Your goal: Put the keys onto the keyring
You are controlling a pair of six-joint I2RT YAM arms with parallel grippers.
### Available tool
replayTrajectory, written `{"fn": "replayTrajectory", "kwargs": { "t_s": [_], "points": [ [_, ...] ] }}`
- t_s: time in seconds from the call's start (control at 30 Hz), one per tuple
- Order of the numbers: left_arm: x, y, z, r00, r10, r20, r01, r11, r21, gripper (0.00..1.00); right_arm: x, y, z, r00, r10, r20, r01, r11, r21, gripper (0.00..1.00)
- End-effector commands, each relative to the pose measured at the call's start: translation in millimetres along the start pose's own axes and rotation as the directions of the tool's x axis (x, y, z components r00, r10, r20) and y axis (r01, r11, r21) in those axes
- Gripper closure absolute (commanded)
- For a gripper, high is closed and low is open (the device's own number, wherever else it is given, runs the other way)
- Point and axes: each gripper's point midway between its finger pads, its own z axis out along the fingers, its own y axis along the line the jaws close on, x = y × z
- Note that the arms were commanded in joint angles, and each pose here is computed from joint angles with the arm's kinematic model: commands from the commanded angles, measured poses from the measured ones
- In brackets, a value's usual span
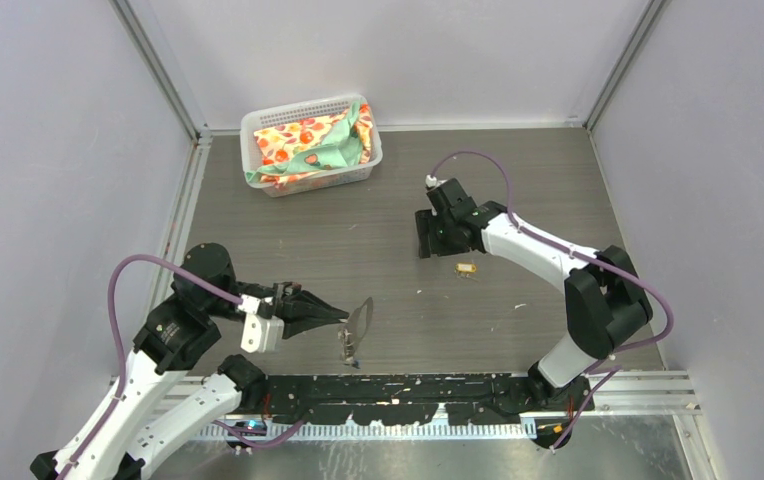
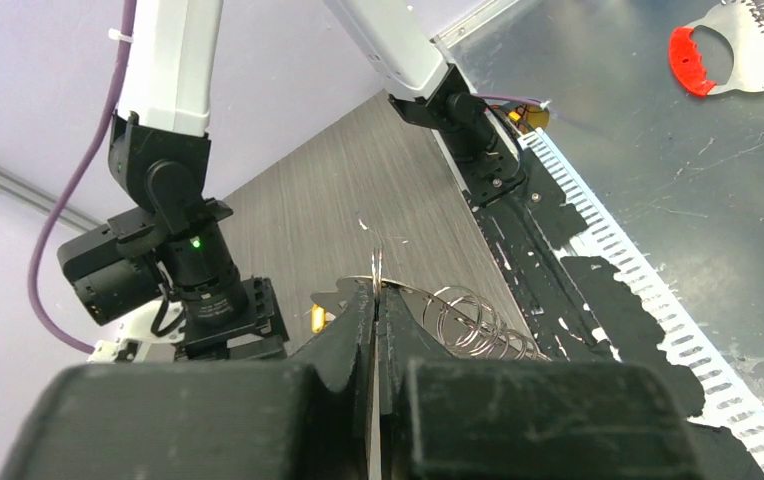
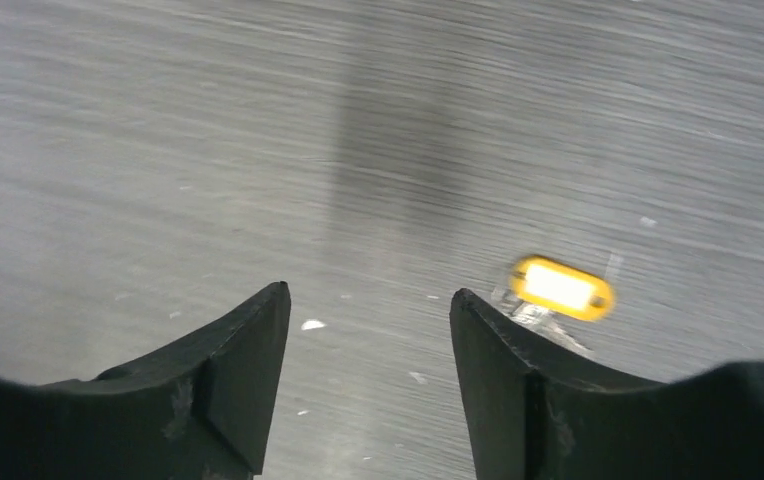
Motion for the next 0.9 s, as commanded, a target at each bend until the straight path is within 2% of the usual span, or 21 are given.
{"fn": "replayTrajectory", "kwargs": {
  "t_s": [0.0, 0.13, 0.37, 0.87],
  "points": [
    [-16, 7, -2, 0.998, 0.061, 0.028, -0.060, 0.998, -0.020, 1.00, -1, -52, -11, 0.998, 0.011, 0.066, -0.027, 0.967, 0.255, 0.32],
    [-15, 7, -1, 0.997, 0.067, 0.027, -0.066, 0.998, -0.020, 1.00, 9, -66, -4, 0.998, -0.007, 0.054, -0.010, 0.950, 0.313, 0.32],
    [-16, 9, -2, 0.997, 0.070, 0.021, -0.070, 0.997, -0.031, 1.00, 31, -80, 16, 1.000, -0.012, -0.019, 0.018, 0.930, 0.368, 0.41],
    [-16, 12, -2, 0.997, 0.073, 0.017, -0.072, 0.997, -0.033, 1.00, 53, -70, 39, 0.994, 0.024, -0.109, 0.011, 0.949, 0.314, 0.49]
  ]
}}
